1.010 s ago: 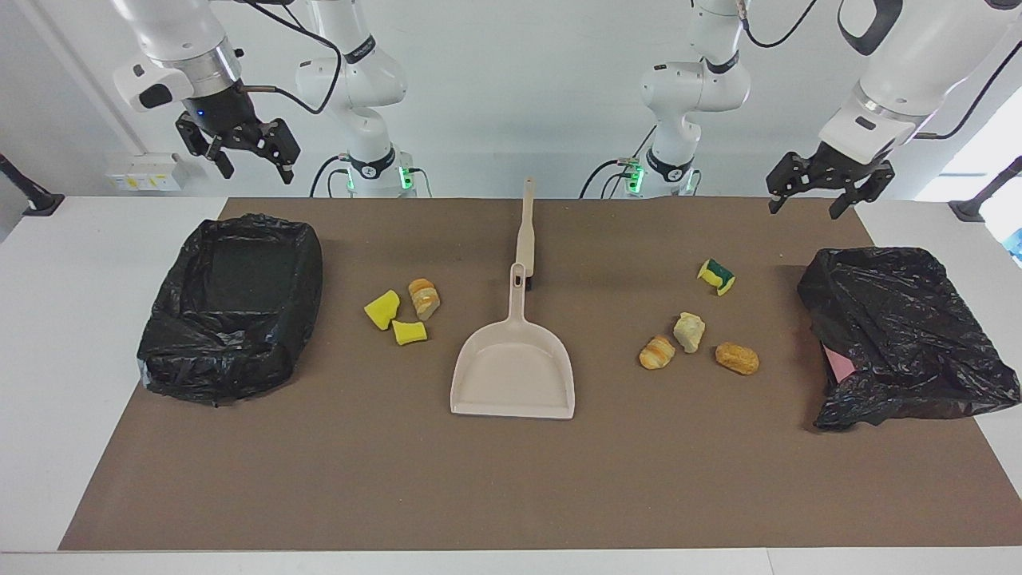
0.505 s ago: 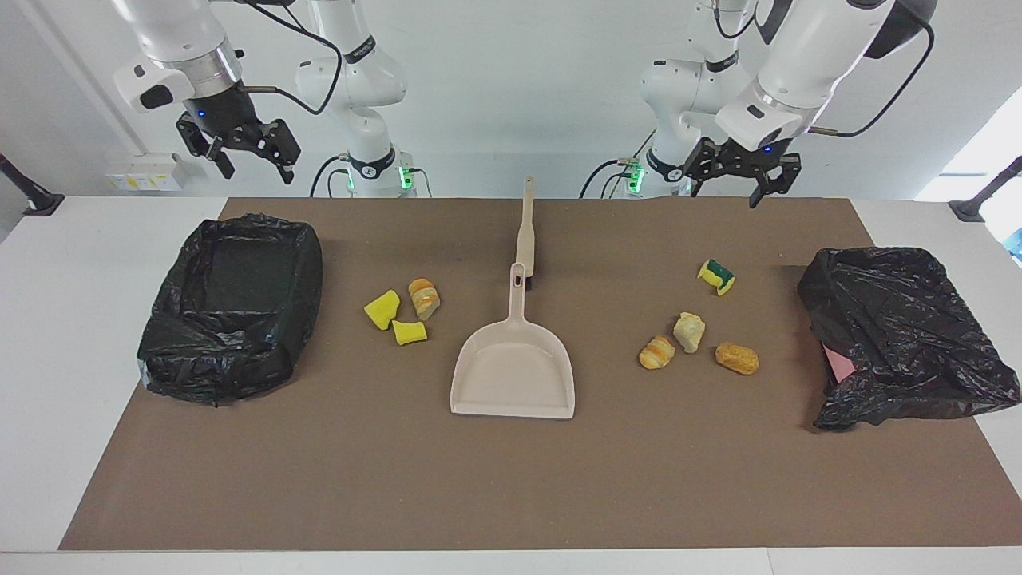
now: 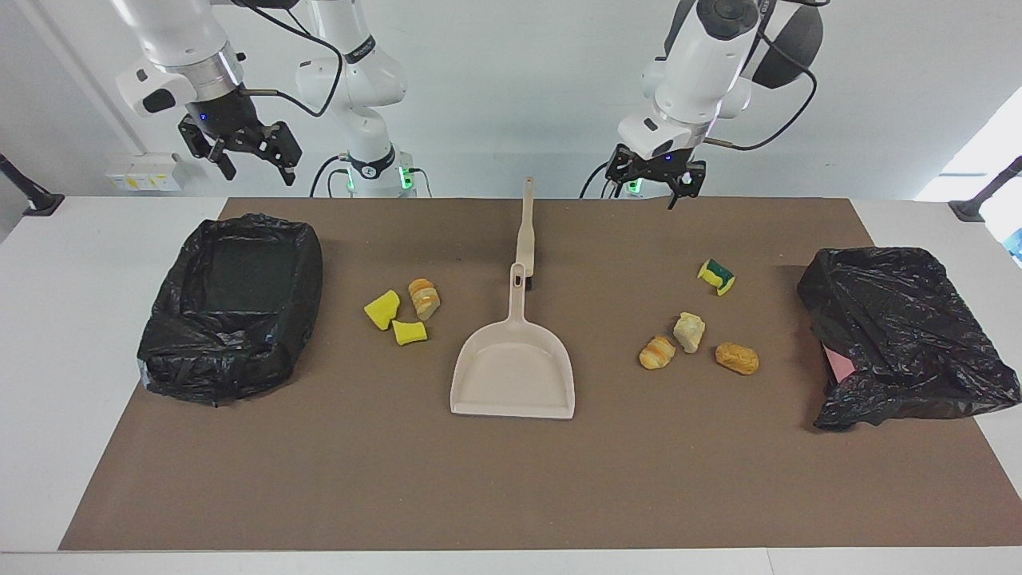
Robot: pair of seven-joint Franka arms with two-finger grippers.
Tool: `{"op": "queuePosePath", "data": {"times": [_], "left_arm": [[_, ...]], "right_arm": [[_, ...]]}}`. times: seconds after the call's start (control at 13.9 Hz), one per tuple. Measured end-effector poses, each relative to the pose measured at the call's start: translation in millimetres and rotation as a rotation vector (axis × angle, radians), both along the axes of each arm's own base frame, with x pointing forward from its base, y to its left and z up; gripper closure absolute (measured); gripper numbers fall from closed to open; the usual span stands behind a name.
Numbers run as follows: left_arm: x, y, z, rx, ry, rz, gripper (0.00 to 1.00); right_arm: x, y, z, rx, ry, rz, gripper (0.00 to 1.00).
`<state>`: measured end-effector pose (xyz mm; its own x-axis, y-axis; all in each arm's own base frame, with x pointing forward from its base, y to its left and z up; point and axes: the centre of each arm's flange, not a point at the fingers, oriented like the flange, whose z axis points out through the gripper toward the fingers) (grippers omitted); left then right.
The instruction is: Sweep and dump trash in bin
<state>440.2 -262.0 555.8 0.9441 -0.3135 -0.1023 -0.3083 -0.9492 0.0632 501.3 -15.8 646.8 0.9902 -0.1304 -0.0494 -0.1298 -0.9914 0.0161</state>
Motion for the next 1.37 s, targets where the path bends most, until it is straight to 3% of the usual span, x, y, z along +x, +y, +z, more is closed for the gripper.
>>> {"op": "queuePosePath", "data": {"times": [0.36, 0.87, 1.37], "left_arm": [[-31.5, -44.8, -43.3, 0.007, -0.001, -0.03, 0.0], [-104.8, -119.8, -136.9, 0.03, -0.011, -0.024, 0.0], [-167.5, -150.1, -188.6, 0.021, -0.03, -0.069, 0.0]], "right_arm": [[-1.6, 0.0, -2.0, 0.0, 0.005, 0.0, 0.0], [-3.2, 0.0, -2.2, 0.001, 0.005, 0.0, 0.0], [-3.8, 0.1, -3.6, 0.001, 0.009, 0.006, 0.0]]}}
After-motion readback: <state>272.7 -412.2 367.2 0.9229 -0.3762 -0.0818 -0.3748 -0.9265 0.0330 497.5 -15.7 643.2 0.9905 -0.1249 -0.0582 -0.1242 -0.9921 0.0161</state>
